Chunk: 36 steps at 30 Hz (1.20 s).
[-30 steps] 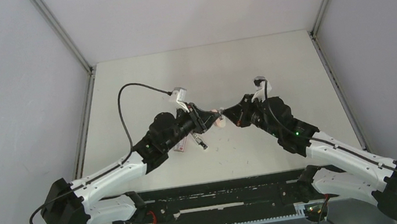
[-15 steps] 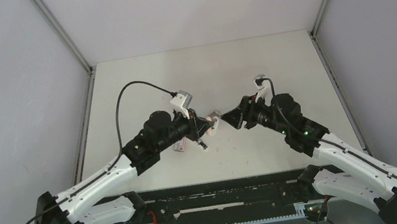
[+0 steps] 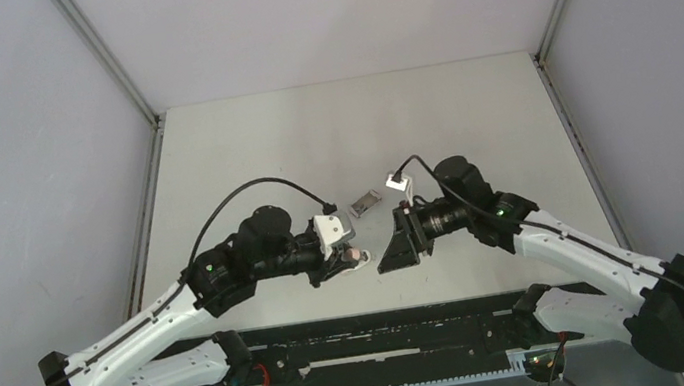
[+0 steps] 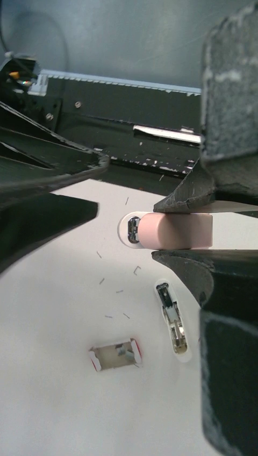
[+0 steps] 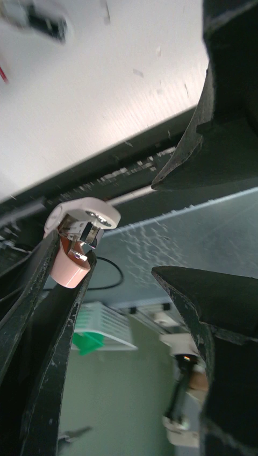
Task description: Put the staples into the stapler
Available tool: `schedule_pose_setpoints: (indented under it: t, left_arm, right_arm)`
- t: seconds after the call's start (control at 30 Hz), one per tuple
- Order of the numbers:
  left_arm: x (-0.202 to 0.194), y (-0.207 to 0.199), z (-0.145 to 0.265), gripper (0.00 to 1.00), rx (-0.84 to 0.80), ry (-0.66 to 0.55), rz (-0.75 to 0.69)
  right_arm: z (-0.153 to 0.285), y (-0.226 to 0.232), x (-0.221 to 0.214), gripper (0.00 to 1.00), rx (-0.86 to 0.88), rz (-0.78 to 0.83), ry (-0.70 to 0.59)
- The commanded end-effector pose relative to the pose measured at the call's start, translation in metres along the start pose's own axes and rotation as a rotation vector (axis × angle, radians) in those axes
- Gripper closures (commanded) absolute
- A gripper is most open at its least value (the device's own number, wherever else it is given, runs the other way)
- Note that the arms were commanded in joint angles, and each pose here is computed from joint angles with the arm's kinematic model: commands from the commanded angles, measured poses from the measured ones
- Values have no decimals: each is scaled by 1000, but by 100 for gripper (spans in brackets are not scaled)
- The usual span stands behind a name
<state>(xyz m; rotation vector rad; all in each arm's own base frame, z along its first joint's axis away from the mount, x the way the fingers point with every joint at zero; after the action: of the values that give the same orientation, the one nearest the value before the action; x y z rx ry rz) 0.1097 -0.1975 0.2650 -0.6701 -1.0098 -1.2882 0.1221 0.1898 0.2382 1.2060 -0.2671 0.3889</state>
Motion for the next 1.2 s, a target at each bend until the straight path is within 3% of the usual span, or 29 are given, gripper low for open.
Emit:
schedule_pose_setpoints:
  t: [0.0, 0.3, 0.6, 0.77, 0.93, 1.17]
  left_arm:
    - [13, -8, 5, 100, -63, -71, -161]
    - [12, -19, 5, 100, -112, -87, -201]
    - [11, -24, 3, 100, -140, -88, -212]
    - [13, -28, 3, 100, -159, -96, -219]
    - [13, -28, 5, 100, -150, -102, -225]
    - [12, -24, 12, 100, -80, -99, -232]
  right_arm:
    - [-12, 14, 1, 50, 129, 57, 113]
    - [-30, 12, 1, 65, 188, 21, 191]
    - [-35, 14, 2, 71, 206, 13, 199]
    - [-35, 14, 2, 82, 210, 9, 202]
    - [-37, 13, 2, 99, 212, -3, 208]
    - [-31, 9, 5, 100, 177, 3, 171]
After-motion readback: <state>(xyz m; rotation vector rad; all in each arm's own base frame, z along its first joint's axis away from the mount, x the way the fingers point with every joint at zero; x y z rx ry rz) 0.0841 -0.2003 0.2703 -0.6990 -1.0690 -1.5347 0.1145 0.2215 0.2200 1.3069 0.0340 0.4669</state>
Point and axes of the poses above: each gripper's point midway between its finger pads, its own z axis back along the fingers, its own y axis along the line the jaws close on, x = y × z, the point moved 9 cm from there along z, back along the fingers, and after that the axes turned 10 degrees about -z, right-handed, at the moved point
